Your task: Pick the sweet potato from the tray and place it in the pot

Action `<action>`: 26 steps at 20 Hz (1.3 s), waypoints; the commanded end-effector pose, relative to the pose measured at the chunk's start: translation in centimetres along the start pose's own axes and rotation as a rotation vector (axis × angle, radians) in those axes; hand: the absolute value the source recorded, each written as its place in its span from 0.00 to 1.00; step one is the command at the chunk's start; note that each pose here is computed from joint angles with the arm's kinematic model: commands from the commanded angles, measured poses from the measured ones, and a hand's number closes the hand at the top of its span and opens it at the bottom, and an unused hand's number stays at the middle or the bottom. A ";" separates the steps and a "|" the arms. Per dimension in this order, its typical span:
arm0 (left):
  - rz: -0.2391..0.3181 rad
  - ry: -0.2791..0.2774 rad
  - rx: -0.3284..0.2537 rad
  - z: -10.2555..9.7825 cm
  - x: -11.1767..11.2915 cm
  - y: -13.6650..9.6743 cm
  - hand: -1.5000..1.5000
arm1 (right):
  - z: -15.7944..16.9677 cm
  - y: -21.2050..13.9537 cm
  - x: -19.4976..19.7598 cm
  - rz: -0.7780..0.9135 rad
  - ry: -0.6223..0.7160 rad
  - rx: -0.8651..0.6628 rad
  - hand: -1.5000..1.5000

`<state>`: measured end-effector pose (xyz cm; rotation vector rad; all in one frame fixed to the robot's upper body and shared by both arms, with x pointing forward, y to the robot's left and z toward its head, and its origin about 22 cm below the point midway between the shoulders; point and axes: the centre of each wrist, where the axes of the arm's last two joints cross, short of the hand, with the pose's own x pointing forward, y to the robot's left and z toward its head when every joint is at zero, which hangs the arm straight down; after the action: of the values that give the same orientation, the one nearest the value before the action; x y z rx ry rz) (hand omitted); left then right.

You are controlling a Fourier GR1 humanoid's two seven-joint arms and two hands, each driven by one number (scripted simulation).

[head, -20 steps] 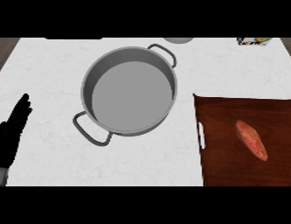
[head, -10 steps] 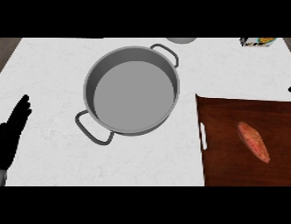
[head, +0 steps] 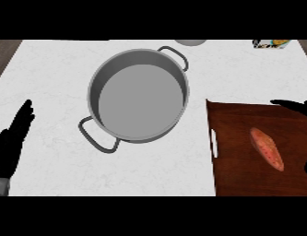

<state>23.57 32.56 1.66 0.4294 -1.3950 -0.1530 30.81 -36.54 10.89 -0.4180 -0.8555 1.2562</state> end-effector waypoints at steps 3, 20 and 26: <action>0.010 0.002 0.003 -0.7 2.3 0.1 0.50 | -2.0 0.3 2.1 0.027 0.025 0.101 0.00; -0.011 0.007 0.018 -1.8 0.4 -0.6 0.50 | -5.1 4.7 4.4 0.123 0.131 0.161 0.00; 0.008 0.005 0.009 1.7 0.4 0.6 0.50 | -6.9 4.4 2.5 0.136 0.169 0.135 0.00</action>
<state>23.11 33.10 1.86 0.4345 -1.3837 -0.1468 32.61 -31.01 4.57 -0.4476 -0.6119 1.3799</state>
